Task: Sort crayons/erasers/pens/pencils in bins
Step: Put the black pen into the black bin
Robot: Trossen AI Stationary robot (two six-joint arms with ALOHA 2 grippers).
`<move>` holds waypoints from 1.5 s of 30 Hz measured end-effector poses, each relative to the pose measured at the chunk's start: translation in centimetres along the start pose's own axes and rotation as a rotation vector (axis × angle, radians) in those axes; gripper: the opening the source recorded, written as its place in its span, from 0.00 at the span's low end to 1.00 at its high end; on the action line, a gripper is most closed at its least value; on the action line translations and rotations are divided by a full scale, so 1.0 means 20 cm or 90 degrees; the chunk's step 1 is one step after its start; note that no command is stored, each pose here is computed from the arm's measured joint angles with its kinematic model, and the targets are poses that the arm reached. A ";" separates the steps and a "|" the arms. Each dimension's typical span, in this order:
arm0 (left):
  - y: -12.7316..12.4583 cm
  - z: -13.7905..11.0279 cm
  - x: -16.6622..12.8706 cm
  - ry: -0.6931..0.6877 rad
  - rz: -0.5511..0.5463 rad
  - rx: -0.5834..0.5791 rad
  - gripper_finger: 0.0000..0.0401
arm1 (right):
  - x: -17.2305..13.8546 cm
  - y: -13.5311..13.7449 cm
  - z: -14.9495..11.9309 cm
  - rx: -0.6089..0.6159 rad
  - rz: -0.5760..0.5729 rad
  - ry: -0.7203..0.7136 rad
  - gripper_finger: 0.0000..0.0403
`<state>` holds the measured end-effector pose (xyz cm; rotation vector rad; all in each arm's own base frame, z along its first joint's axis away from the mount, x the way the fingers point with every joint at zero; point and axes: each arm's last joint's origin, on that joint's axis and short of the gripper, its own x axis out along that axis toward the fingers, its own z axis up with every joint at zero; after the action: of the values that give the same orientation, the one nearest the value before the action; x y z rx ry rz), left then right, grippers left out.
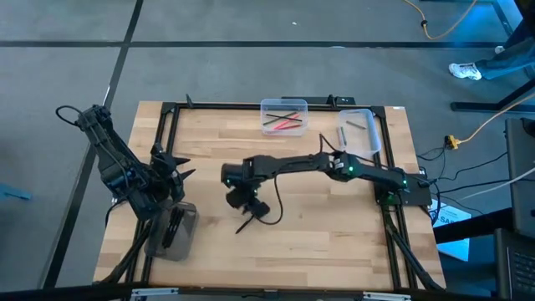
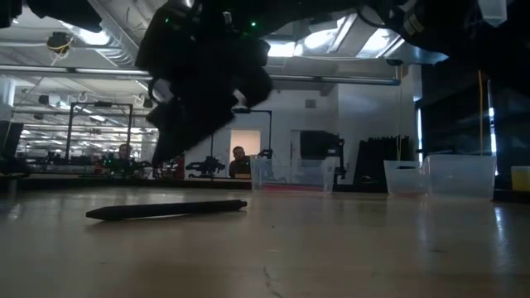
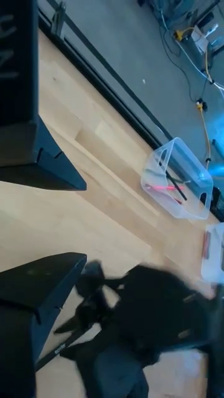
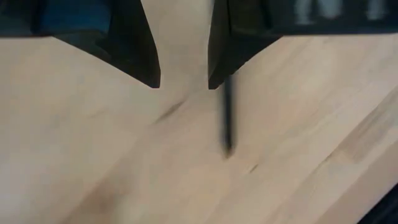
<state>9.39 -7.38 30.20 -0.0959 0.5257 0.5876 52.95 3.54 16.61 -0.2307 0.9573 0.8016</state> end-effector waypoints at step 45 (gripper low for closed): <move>-0.04 -0.16 0.10 0.014 0.021 0.002 0.41 | 0.07 -0.03 -0.11 0.109 -0.047 0.110 0.11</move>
<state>9.81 -7.89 26.36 -0.0910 0.5503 0.6192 52.42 2.66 14.15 -0.1885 1.1675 0.6352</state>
